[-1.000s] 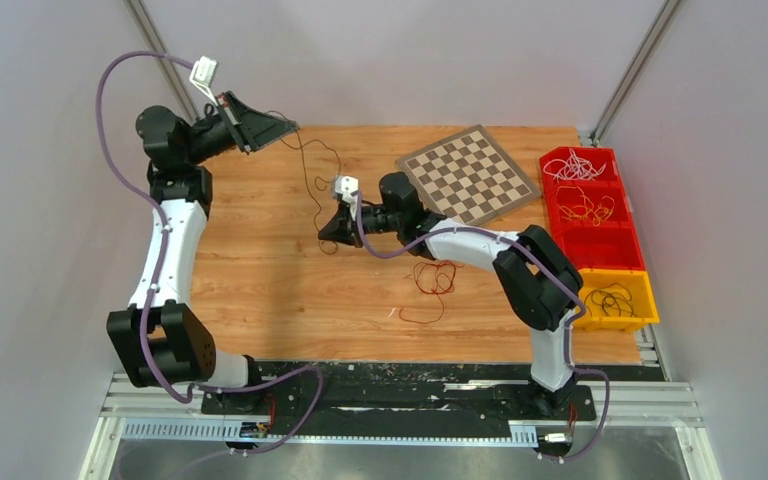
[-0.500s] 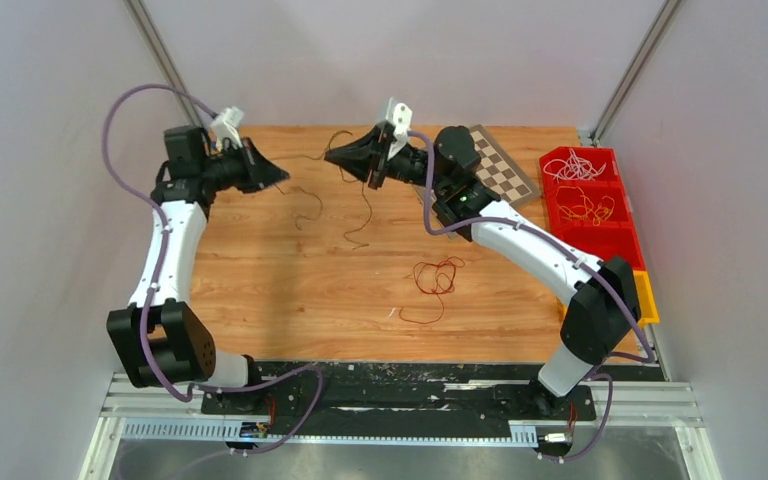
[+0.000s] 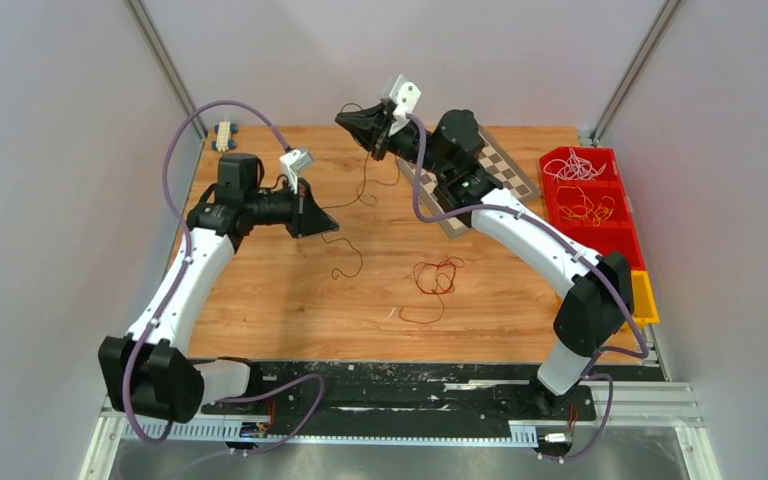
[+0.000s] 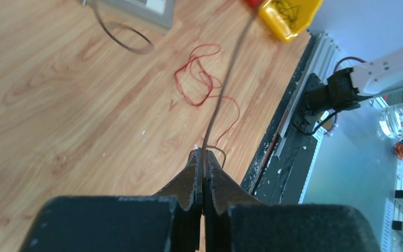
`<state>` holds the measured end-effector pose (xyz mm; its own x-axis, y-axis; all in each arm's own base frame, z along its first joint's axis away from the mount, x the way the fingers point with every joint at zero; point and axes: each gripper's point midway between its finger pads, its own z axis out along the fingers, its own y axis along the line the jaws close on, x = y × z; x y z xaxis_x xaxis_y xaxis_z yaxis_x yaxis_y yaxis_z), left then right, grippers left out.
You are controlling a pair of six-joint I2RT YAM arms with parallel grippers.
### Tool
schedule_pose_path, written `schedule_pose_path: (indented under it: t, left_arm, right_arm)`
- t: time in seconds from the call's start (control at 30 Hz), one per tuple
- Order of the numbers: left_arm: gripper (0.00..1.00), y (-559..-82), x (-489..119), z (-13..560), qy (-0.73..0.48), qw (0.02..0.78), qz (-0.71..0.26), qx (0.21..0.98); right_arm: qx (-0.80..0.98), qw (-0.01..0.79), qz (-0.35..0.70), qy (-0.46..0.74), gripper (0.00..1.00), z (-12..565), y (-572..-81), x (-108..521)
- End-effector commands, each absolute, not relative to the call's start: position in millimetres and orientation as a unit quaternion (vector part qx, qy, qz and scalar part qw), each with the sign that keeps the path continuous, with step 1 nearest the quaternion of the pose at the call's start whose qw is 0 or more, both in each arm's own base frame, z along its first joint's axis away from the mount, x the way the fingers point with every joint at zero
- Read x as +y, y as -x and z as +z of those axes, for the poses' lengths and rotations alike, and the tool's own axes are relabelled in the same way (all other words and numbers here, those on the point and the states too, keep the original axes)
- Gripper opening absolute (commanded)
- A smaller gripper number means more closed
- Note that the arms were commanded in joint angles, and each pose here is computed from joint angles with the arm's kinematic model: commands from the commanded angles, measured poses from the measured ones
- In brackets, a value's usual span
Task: Untangle the cables
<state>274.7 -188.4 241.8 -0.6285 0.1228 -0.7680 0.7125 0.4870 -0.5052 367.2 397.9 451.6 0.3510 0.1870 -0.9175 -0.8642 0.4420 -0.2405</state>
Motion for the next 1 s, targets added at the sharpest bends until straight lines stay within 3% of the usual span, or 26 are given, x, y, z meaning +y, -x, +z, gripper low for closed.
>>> schedule_pose_path:
  t: [0.0,0.33,0.5,0.63,0.73,0.97]
  left_arm:
    - [0.0,-254,-198,310,-0.339,0.429,-0.461,0.699]
    - [0.0,-299,-190,399,-0.343,0.566,-0.38,0.647]
    - [0.0,-318,-192,387,-0.333,0.56,-0.379,0.657]
    - [0.0,-328,-194,364,-0.314,0.54,-0.392,0.676]
    - [0.0,-327,-196,355,-0.314,0.527,-0.403,0.679]
    - [0.0,-288,-204,356,-0.381,0.511,-0.435,0.636]
  right_arm:
    - [0.453,0.703,0.311,0.45,0.0,416,-373,387]
    - [0.436,0.458,0.516,0.577,0.0,346,-243,378]
    - [0.431,0.403,0.562,0.58,0.0,356,-218,378]
    - [0.423,0.4,0.573,0.577,0.0,378,-215,379]
    - [0.432,0.44,0.546,0.567,0.0,389,-224,377]
    - [0.502,0.53,0.475,0.491,0.0,405,-290,362]
